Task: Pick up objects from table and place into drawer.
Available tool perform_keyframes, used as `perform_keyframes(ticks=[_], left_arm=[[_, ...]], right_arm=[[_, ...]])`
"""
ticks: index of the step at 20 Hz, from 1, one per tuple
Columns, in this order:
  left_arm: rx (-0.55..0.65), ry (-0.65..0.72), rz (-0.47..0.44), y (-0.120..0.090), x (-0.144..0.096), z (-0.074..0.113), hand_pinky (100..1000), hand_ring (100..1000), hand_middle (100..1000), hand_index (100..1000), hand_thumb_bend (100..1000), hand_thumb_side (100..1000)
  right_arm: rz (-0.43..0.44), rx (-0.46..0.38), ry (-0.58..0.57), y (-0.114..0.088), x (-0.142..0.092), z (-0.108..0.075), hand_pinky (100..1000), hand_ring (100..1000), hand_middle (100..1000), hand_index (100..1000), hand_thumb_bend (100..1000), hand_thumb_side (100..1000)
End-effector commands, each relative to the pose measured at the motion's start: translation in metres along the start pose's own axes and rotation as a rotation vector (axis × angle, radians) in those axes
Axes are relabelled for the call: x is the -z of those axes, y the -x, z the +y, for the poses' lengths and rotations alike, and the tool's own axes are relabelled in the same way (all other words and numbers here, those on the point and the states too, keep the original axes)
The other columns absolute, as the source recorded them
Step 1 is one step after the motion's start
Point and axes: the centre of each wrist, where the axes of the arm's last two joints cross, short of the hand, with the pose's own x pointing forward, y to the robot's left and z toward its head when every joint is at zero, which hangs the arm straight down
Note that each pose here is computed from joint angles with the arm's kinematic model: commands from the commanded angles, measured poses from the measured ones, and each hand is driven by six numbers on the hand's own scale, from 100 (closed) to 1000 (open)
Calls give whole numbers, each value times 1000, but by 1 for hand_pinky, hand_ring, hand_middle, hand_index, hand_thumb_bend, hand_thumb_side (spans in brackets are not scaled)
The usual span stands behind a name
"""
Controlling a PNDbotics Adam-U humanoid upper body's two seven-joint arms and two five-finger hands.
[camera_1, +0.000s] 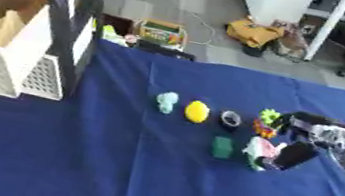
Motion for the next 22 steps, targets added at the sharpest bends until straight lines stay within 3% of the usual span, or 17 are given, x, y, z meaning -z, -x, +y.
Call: perform_keyframes(ticks=[1, 11, 22], left_arm=[[3, 3, -19, -5, 2, 3, 449, 152, 470, 794, 100, 893], [-9, 5, -6, -3, -1, 0, 451, 152, 471, 794, 100, 901], [-18, -1, -1, -2, -1, 0, 451, 155, 472, 794, 100, 900]], right_arm=[[26, -17, 26, 5, -3, -11, 688, 831, 826, 934, 475, 360], [54, 22, 22, 10, 8, -9, 680, 826, 818, 932, 463, 396], [90, 20, -14, 16, 16, -3, 679, 829, 815, 924, 448, 352]])
